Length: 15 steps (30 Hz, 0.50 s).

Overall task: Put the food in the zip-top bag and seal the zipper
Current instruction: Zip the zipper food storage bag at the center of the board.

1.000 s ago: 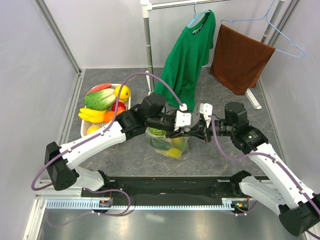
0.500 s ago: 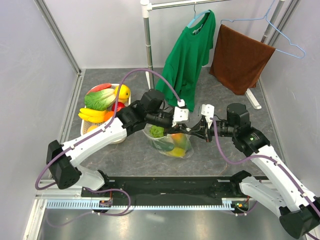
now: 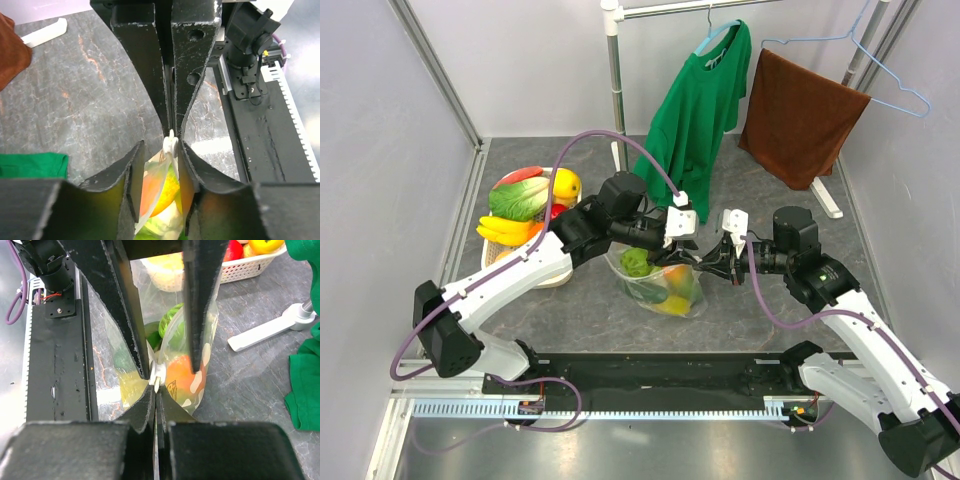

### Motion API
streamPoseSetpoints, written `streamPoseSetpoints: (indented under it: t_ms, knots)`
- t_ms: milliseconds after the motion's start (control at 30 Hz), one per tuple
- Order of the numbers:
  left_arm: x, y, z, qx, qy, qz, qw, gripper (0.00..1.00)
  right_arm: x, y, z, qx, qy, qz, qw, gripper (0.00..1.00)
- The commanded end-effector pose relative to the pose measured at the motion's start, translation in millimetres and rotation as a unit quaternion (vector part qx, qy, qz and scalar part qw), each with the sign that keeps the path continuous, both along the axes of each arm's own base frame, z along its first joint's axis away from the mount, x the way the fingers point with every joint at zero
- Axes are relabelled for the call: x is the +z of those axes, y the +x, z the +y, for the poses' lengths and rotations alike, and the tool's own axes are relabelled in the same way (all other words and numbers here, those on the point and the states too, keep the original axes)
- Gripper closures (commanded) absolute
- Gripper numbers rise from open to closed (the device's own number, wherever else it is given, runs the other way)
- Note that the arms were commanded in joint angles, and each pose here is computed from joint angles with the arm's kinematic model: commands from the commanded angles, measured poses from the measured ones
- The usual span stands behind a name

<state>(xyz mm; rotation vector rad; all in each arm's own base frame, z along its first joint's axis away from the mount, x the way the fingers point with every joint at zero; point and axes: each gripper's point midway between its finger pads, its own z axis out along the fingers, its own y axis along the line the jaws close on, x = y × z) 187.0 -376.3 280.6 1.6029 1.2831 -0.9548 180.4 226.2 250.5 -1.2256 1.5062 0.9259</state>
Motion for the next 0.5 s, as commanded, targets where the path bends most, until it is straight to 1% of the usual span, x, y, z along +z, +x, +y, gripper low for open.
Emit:
streamPoseSetpoints:
  t_ms: [0,133,233,267,300,333,433,467]
  knots:
    - [15,-1,-6,-0.013,-0.02,0.002,1.0,0.62,8,-4,4,0.019,0.012,-0.019,1.0,1.0]
    - [3,-2,1,-0.012,0.001,0.005,1.0,0.68,8,-4,3,0.017,0.013,-0.017,1.0,1.0]
    - [2,-6,5,-0.015,0.005,0.007,1.0,0.74,7,-3,3,0.013,0.012,-0.014,1.0,1.0]
    - [2,-6,6,-0.013,0.006,0.008,1.0,0.8,7,-3,3,0.012,0.012,-0.014,1.0,1.0]
    - [3,-6,7,-0.013,0.006,0.008,1.0,0.83,7,-3,3,0.011,0.012,-0.014,1.0,1.0]
    - [4,-4,10,-0.007,0.006,0.009,1.0,0.89,7,-2,2,0.009,0.011,-0.013,1.0,1.0]
    - [5,4,20,0.009,0.01,0.01,1.0,0.98,6,-4,1,0.006,0.011,-0.015,1.0,1.0]
    - [3,6,24,0.014,0.014,0.011,1.0,0.98,6,-4,0,0.004,0.01,-0.017,1.0,1.0]
